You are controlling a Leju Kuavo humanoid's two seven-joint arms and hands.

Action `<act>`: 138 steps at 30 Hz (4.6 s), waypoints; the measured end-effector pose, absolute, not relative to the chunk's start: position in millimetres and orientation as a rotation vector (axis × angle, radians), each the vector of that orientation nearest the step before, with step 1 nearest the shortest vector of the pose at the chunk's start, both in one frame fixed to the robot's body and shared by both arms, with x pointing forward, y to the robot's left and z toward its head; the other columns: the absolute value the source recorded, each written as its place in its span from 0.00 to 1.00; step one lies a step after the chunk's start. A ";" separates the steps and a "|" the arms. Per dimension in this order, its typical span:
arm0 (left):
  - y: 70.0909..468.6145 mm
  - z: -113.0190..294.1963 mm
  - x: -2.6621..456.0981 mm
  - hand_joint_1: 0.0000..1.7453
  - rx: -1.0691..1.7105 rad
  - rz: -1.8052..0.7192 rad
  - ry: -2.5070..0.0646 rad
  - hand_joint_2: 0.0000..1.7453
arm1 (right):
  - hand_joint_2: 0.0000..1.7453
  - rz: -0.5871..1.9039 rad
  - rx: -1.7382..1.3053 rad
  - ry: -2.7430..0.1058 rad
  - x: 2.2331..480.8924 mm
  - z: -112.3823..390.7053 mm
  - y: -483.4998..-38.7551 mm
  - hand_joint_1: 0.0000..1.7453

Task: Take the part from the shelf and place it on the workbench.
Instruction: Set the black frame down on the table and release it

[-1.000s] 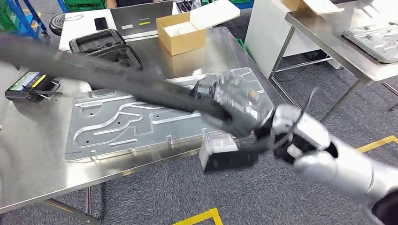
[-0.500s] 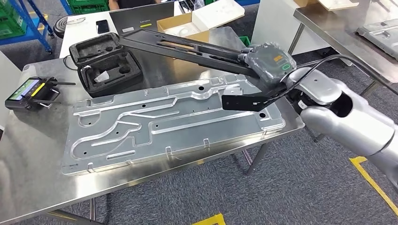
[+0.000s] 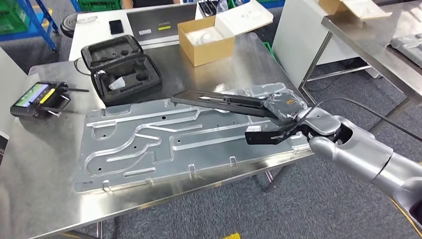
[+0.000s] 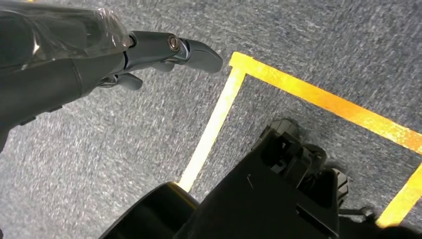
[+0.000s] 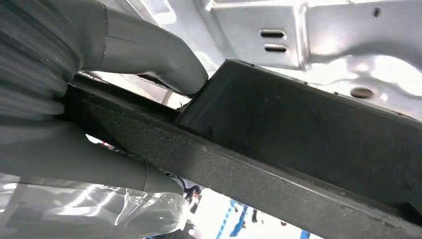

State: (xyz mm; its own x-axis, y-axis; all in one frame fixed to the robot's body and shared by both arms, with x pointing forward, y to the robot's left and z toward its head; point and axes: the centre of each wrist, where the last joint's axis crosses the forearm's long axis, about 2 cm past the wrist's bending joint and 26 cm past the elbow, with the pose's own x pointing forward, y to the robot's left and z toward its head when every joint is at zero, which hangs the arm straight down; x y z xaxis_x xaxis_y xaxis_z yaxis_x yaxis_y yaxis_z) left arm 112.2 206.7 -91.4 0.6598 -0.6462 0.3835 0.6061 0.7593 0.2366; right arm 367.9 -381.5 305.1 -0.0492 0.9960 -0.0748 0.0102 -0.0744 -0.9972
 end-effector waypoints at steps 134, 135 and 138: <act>221.4 -100.4 77.4 0.00 0.217 -0.512 -0.404 0.00 | 0.00 0.187 -0.232 -0.210 83.1 -103.0 -264.3 0.00; 221.8 -100.7 76.2 0.00 0.217 -0.513 -0.402 0.00 | 0.00 0.195 -0.230 -0.206 82.1 -103.2 -262.7 0.00; 222.6 -101.4 72.7 0.00 0.217 -0.517 -0.395 0.00 | 0.00 0.214 -0.229 -0.202 80.6 -103.4 -259.8 0.00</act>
State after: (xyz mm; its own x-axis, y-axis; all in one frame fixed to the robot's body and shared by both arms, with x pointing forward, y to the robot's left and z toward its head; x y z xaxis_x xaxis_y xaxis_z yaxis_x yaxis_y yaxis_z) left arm 72.7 222.6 -101.4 0.7962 -0.5190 0.3110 0.4365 0.8486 0.2988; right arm 80.6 -259.8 -103.4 0.9573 0.2317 0.1729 -0.1861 0.9516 -0.2447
